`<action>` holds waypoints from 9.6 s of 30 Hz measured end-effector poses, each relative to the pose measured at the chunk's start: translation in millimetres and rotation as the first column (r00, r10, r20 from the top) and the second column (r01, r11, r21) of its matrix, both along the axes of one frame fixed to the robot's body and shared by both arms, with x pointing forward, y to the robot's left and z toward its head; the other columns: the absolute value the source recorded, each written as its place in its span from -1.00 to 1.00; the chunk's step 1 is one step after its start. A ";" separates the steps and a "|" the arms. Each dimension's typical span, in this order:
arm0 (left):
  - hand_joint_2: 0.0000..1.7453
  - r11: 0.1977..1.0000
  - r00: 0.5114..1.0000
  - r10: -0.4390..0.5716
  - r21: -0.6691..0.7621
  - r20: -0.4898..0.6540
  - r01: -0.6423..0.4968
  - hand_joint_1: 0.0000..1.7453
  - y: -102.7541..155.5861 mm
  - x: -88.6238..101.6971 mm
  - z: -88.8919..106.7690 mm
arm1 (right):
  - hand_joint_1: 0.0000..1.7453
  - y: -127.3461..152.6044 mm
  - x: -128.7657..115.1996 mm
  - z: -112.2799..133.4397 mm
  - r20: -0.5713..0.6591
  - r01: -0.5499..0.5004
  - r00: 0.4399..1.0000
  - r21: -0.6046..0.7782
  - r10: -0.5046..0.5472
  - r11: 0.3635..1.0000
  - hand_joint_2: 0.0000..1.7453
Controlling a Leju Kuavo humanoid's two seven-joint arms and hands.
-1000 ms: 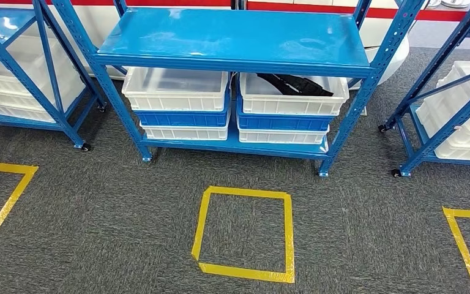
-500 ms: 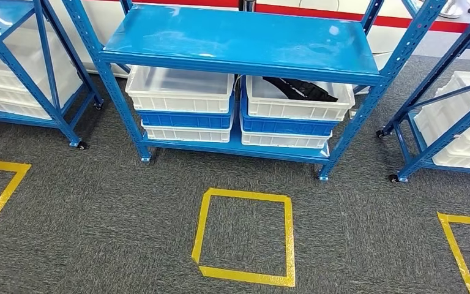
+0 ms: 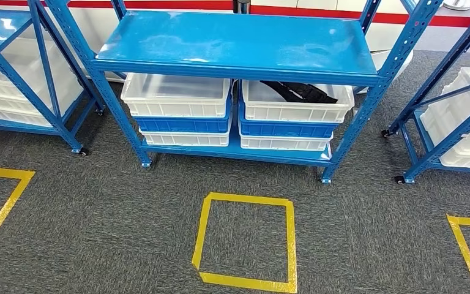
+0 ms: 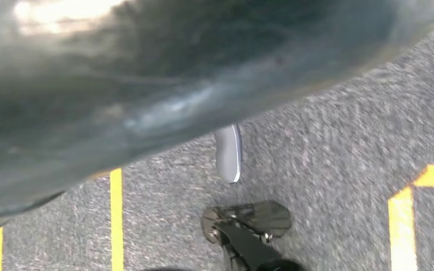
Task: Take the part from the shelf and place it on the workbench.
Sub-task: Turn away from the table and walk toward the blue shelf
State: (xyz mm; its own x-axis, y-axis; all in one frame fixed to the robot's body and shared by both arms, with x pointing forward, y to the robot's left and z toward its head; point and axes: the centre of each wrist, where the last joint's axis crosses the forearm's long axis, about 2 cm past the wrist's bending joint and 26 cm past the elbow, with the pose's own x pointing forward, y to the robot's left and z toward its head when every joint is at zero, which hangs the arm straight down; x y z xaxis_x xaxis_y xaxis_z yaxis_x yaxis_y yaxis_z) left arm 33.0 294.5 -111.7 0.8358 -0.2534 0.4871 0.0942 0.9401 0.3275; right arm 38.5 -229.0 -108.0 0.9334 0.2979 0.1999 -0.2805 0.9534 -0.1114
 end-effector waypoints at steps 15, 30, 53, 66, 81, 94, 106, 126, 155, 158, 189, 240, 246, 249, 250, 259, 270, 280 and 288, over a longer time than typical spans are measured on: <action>-1.00 1.000 1.000 0.003 -0.001 -0.016 -0.003 -1.00 0.5 -2.2 -0.2 | -1.00 1.7 -0.8 0.1 -0.001 -0.002 1.000 0.004 0.002 1.000 -1.00; -1.00 1.000 1.000 0.005 0.023 -0.008 -0.005 -1.00 -2.0 -2.0 0.0 | -1.00 1.3 -1.4 0.0 -0.005 0.008 1.000 0.002 -0.008 1.000 -1.00; -1.00 1.000 1.000 -0.001 0.024 -0.006 0.001 -1.00 -2.5 -0.8 0.1 | -1.00 1.7 -0.9 0.1 0.000 0.010 1.000 0.005 -0.010 1.000 -1.00; -1.00 0.999 1.000 -0.005 0.035 -0.004 0.005 -1.00 -2.1 -0.1 0.3 | -1.00 3.1 -2.1 0.2 -0.002 0.010 1.000 0.009 -0.009 1.000 -1.00; -1.00 0.999 1.000 -0.011 0.038 -0.006 0.012 -1.00 -1.9 -1.2 0.2 | -1.00 3.4 -2.7 0.1 -0.005 0.012 1.000 0.009 -0.012 1.000 -1.00; -1.00 0.999 1.000 -0.012 0.030 0.001 0.012 -1.00 -5.2 -1.0 0.2 | -1.00 1.7 -2.7 0.0 0.002 -0.007 1.000 -0.001 0.007 1.000 -1.00; -1.00 1.000 1.000 -0.017 0.003 0.012 0.017 -1.00 -7.1 -0.9 0.1 | -1.00 0.4 -2.8 -0.2 0.003 -0.016 1.000 -0.005 0.016 1.000 -1.00; -1.00 1.000 1.000 -0.012 0.000 0.018 0.012 -1.00 -7.3 -0.4 0.1 | -1.00 -1.1 -3.9 -0.5 0.004 -0.024 1.000 -0.007 0.024 1.000 -1.00; -1.00 1.000 1.000 0.001 -0.002 0.029 -0.001 -1.00 -7.5 -0.7 0.1 | -1.00 -1.0 -0.5 -0.2 0.014 -0.033 0.999 -0.008 0.033 0.999 -1.00; -1.00 1.000 1.000 0.005 -0.002 0.027 -0.005 -1.00 -7.4 -1.3 0.0 | -1.00 -1.0 -3.3 -0.4 0.009 -0.035 0.999 -0.008 0.035 0.999 -1.00; -1.00 1.000 0.998 0.019 -0.019 -0.064 -0.020 -1.00 -7.9 -1.6 -0.2 | -1.00 -0.5 -3.3 -0.4 0.011 -0.043 0.999 -0.005 0.043 0.999 -1.00; -1.00 1.000 0.996 -0.024 -0.010 -0.082 0.023 -1.00 -16.8 -3.6 -0.1 | -1.00 -7.5 -8.4 -1.7 0.003 -0.043 0.999 -0.010 0.043 0.999 -1.00; -1.00 1.000 0.997 -0.023 -0.011 -0.077 0.023 -1.00 -17.8 -1.1 0.2 | -1.00 -7.7 -7.0 -1.6 0.009 -0.044 0.999 -0.010 0.044 0.999 -1.00; -1.00 1.000 0.997 -0.023 -0.009 -0.076 0.023 -1.00 -16.9 -0.4 0.2 | -1.00 -7.2 -8.0 -1.6 0.009 -0.044 0.999 -0.009 0.044 0.999 -1.00; -1.00 1.000 0.997 -0.023 -0.009 -0.077 0.023 -1.00 -16.9 -0.7 0.2 | -1.00 -7.2 -8.8 -1.7 0.007 -0.044 0.999 -0.009 0.044 0.999 -1.00; -1.00 1.000 0.997 -0.025 -0.010 -0.075 0.024 -1.00 -17.3 0.1 0.3 | -1.00 -7.8 -9.2 -1.8 0.006 -0.042 0.999 -0.010 0.042 0.999 -1.00; -1.00 1.000 0.997 -0.019 0.018 -0.075 0.020 -1.00 -15.9 -1.3 0.3 | -1.00 -6.2 -9.0 -1.6 0.007 -0.051 0.999 -0.008 0.051 0.999 -1.00; -1.00 0.999 0.998 -0.018 0.031 -0.062 0.020 -1.00 -19.3 1.0 0.8 | -1.00 -6.5 -7.2 -1.5 0.012 -0.051 0.999 -0.013 0.052 0.999 -1.00; -1.00 0.999 0.998 -0.016 0.037 -0.069 0.018 -1.00 -20.2 1.0 0.9 | -1.00 -7.7 -7.5 -1.6 0.013 -0.044 0.999 -0.016 0.044 0.999 -1.00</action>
State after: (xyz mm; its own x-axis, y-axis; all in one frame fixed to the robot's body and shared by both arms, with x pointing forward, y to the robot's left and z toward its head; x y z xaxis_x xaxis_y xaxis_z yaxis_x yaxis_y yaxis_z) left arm 34.1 274.4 -110.8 0.8622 -0.2847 0.4189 0.1334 0.9255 0.3545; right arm 31.0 -236.7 -109.6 0.9166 0.3422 0.2069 -0.3208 0.9381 -0.1306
